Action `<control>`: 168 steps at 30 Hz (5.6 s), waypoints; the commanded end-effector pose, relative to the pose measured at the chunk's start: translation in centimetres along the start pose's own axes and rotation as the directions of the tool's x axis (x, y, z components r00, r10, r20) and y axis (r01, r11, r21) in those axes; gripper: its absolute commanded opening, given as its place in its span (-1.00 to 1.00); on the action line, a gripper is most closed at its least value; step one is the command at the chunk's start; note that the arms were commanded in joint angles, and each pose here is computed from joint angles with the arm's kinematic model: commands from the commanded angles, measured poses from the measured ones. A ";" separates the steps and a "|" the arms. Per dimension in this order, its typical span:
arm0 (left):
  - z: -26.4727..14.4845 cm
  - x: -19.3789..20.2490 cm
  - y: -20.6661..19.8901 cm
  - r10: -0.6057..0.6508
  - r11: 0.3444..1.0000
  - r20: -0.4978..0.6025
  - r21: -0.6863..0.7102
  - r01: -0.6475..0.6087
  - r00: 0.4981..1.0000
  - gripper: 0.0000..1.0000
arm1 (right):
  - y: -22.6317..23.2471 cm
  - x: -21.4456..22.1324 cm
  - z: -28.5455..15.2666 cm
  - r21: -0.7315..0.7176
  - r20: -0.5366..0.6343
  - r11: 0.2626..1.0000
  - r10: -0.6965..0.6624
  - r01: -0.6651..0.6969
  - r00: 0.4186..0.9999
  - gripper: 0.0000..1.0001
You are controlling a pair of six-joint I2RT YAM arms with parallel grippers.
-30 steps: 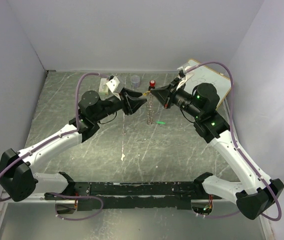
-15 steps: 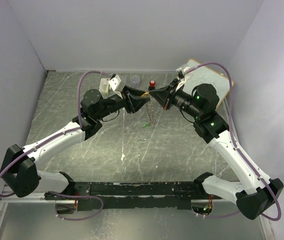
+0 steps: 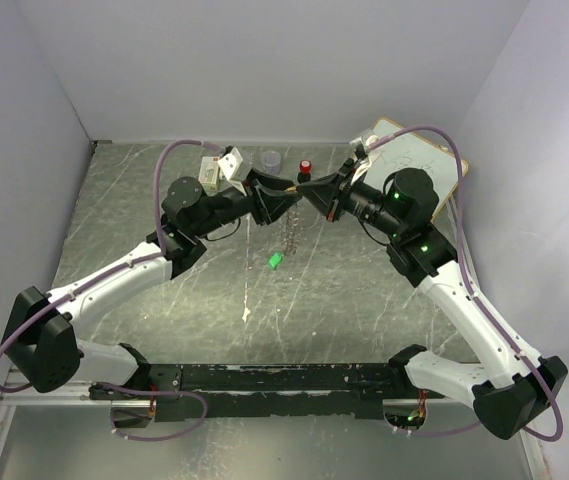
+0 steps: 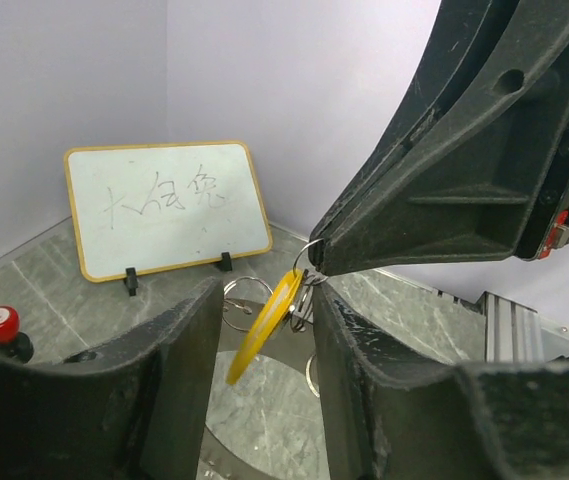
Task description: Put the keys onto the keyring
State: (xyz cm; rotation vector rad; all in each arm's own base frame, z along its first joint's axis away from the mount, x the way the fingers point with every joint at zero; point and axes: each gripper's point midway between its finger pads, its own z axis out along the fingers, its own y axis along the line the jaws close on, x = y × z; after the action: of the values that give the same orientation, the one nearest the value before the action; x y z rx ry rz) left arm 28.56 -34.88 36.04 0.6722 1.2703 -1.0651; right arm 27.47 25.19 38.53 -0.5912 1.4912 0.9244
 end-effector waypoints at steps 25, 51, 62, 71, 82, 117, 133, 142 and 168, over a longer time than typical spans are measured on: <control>-1.0 -3.4 -0.6 0.050 0.999 0.097 -0.018 -0.049 0.994 -0.86 | -4.0 -1.6 -1.4 0.261 0.124 0.956 0.103 -0.133 0.987 -1.00; -0.4 -3.0 -2.1 0.111 0.989 0.038 0.092 -0.114 0.993 -0.87 | -0.8 -2.0 -1.1 0.082 0.092 0.994 0.059 -0.067 0.994 -0.19; -0.9 -3.5 -4.5 0.139 0.959 0.053 0.243 -0.148 0.989 -0.86 | 0.2 -1.4 -0.5 -0.049 0.068 0.995 0.084 -0.081 0.994 -0.05; -1.5 -4.4 -4.5 0.133 0.949 0.066 0.280 -0.146 0.989 -0.87 | 1.3 -0.7 -0.4 -0.165 0.038 0.981 0.112 -0.105 0.993 -0.13; -1.3 -4.5 -4.6 0.123 0.940 0.071 0.311 -0.139 0.990 -0.87 | 2.2 0.2 -0.2 -0.241 -0.002 0.963 0.124 -0.121 0.992 -0.33; -0.3 -4.3 -3.8 0.077 0.945 0.033 0.316 -0.083 0.996 -0.87 | 2.3 0.7 -0.4 -0.254 -0.037 0.962 0.088 -0.095 0.995 -0.18; -0.3 -3.8 -4.0 0.056 0.940 0.012 0.336 -0.057 0.998 -0.86 | 2.3 0.0 -0.5 -0.242 -0.008 0.967 0.082 -0.081 0.997 -0.43; -0.6 -3.3 -4.0 0.052 0.941 -0.004 0.334 -0.047 0.999 -0.86 | 2.4 -1.3 -0.9 -0.223 0.048 0.973 0.078 -0.065 0.996 -0.09; -0.8 -3.2 -4.5 0.031 0.933 0.000 0.360 -0.029 1.000 -0.87 | 1.9 -1.1 0.0 -0.259 0.054 0.961 0.120 -0.102 0.991 -0.43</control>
State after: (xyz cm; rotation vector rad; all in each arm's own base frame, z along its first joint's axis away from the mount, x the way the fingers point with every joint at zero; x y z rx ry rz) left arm 24.93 -35.30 37.73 0.9570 1.1647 -1.2903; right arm 26.15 26.05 40.06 -0.6502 1.3793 1.2113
